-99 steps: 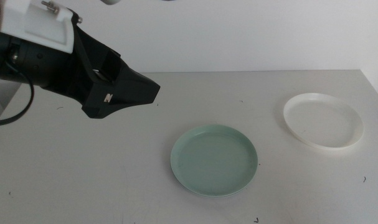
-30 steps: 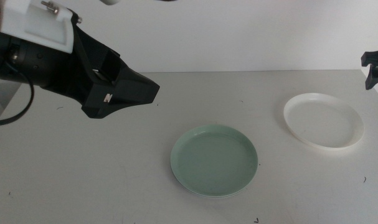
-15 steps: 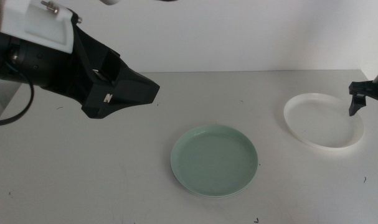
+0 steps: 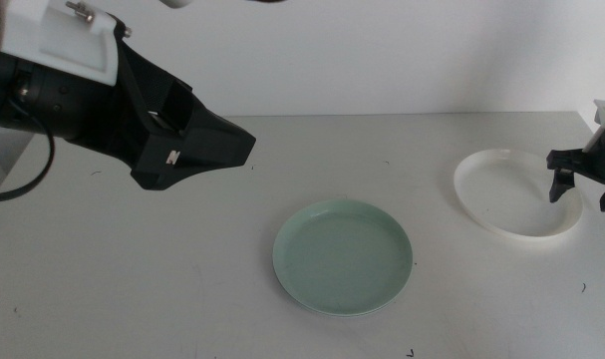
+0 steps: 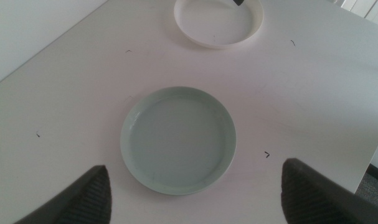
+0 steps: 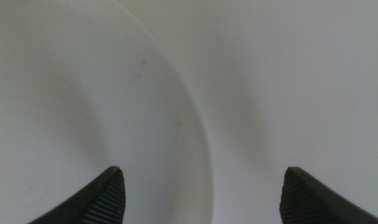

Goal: Stack the three bowls on top of each other.

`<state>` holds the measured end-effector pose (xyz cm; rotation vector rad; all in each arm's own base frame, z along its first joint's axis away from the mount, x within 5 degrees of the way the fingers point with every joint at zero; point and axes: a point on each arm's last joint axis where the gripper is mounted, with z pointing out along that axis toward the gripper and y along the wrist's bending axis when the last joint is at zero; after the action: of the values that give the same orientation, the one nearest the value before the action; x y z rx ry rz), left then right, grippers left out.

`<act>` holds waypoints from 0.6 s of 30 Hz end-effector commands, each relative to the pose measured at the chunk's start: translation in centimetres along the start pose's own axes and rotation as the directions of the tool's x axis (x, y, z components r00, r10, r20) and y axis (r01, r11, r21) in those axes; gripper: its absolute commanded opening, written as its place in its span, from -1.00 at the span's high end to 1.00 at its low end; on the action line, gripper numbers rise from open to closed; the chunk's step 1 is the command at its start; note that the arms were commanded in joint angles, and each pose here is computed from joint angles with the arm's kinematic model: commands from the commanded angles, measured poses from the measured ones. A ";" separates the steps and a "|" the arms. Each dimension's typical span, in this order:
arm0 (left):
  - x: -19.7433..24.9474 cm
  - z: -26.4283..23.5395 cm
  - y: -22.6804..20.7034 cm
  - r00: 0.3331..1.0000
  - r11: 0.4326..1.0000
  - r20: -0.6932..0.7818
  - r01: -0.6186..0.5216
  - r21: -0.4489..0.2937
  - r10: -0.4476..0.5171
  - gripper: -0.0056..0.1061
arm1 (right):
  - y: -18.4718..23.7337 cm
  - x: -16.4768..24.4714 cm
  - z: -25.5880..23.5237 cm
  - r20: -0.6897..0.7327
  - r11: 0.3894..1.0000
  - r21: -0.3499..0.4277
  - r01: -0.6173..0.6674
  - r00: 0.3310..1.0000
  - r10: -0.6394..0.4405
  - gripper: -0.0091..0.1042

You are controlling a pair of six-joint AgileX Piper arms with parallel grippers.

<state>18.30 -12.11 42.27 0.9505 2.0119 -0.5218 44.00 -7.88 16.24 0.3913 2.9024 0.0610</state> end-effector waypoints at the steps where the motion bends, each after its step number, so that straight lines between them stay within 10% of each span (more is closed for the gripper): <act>1: -1.3 -1.4 -0.4 0.995 1.000 0.102 0.004 -0.011 -0.002 -0.98 | 0.0 -1.1 -2.9 0.102 1.000 -0.012 0.003 0.995 -0.001 -0.24; 7: -1.3 -1.4 -0.4 0.995 1.000 0.102 0.004 -0.011 -0.002 -0.98 | 0.0 -1.1 -2.4 0.097 1.000 -0.012 0.002 0.995 -0.001 -0.15; 18: -1.3 -1.4 -0.4 0.995 1.000 0.102 0.004 -0.011 -0.002 -0.98 | -0.1 -1.3 -2.1 0.106 1.000 -0.009 0.003 0.994 -0.002 0.59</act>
<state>18.30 -12.11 42.27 0.9505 2.0119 -0.5218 44.40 -7.86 15.12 0.4038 2.8985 0.0771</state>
